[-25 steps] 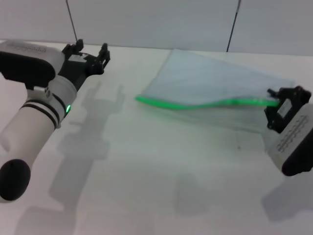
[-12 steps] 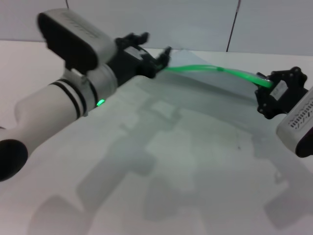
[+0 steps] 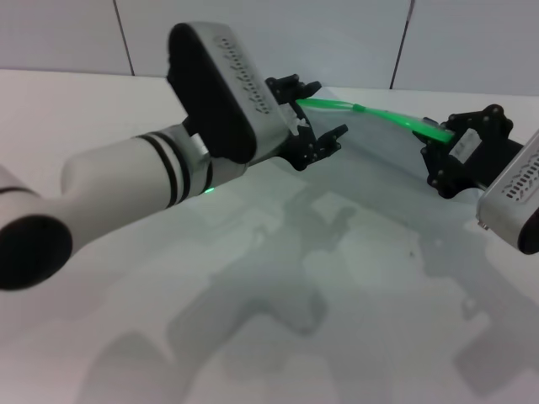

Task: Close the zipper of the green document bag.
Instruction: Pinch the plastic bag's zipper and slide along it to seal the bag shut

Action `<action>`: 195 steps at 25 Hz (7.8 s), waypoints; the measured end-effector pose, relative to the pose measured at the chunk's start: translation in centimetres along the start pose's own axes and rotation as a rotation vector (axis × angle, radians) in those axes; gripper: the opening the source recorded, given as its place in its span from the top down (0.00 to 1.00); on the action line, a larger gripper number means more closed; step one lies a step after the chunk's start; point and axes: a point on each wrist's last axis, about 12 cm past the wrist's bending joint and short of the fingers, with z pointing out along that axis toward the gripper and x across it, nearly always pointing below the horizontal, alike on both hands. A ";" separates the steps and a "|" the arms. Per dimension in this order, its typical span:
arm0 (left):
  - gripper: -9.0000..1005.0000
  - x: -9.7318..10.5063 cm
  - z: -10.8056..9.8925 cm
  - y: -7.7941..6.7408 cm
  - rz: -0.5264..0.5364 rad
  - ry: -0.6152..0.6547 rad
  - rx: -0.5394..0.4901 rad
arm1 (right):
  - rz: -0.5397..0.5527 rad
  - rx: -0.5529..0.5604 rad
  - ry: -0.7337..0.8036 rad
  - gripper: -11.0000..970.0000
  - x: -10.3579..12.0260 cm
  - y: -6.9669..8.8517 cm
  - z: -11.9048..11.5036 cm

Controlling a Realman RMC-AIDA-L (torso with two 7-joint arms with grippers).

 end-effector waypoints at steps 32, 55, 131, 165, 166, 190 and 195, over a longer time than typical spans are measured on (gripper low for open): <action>0.40 -2.0 1.1 -0.8 0.278 0.082 0.113 | -0.001 -0.070 0.006 0.94 -0.2 0.8 1.1; 0.59 -2.0 1.9 -0.4 0.294 0.113 0.132 | 0.003 -0.081 -0.036 0.94 -1.5 1.0 1.0; 0.82 0.2 2.9 1.5 0.227 0.162 0.037 | -0.009 -0.076 -0.090 0.94 -3.3 0.8 -0.3; 0.52 -1.8 2.1 -0.5 0.242 0.062 0.033 | 0.001 -0.078 -0.064 0.94 -2.6 0.2 0.0; 0.52 -1.8 2.2 -0.5 0.243 0.063 0.034 | 0.001 -0.078 -0.065 0.94 -2.6 0.2 0.0; 0.58 -2.3 2.6 -1.2 0.261 0.045 0.052 | -0.018 -0.089 -0.085 0.94 -3.3 0.6 -0.1; 0.68 -2.1 2.5 -1.2 0.247 0.048 0.051 | -0.017 -0.089 -0.081 0.94 -3.2 0.6 -0.1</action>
